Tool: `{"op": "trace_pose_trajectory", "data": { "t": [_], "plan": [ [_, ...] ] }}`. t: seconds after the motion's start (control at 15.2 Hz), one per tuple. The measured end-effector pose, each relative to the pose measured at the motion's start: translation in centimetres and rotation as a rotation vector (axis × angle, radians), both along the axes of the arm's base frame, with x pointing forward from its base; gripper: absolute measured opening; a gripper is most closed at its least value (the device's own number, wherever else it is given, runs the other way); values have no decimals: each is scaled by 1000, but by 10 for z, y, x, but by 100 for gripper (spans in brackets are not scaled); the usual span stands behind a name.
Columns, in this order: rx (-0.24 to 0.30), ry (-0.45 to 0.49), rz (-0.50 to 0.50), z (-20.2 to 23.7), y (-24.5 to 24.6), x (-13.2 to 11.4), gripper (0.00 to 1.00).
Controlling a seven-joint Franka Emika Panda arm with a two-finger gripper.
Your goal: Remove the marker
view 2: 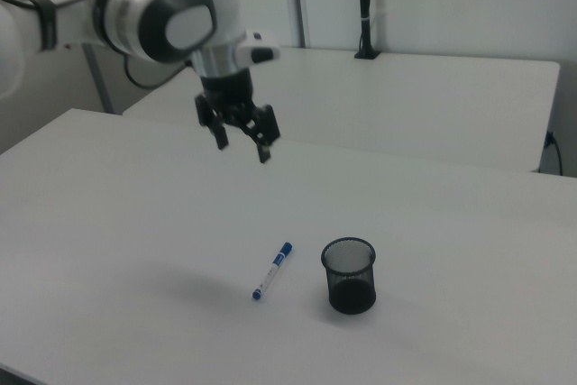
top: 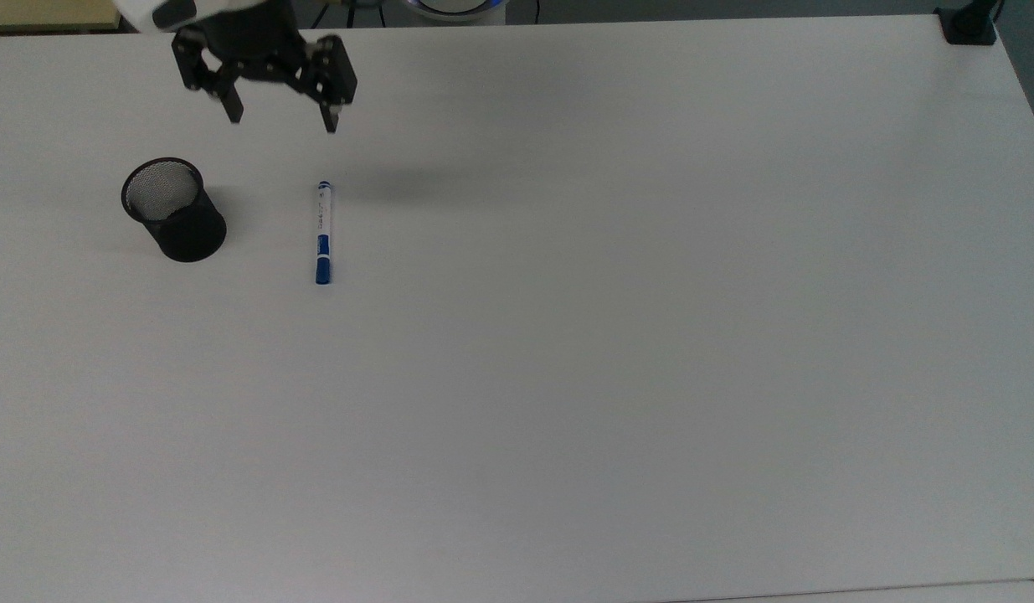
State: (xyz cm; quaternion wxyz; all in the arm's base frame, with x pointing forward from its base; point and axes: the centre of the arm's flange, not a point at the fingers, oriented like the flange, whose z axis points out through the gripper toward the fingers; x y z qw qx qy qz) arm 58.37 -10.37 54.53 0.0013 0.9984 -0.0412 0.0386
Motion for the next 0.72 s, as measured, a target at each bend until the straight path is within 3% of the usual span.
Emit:
{"op": "trace_pose_trajectory", "data": {
  "t": [0.26,0.39,0.72],
  "plan": [
    [88,23,-67,58,16,-39,100],
    [100,49,-102,72,25,-52,100],
    [88,45,-69,85,56,-58,100]
  ]
}}
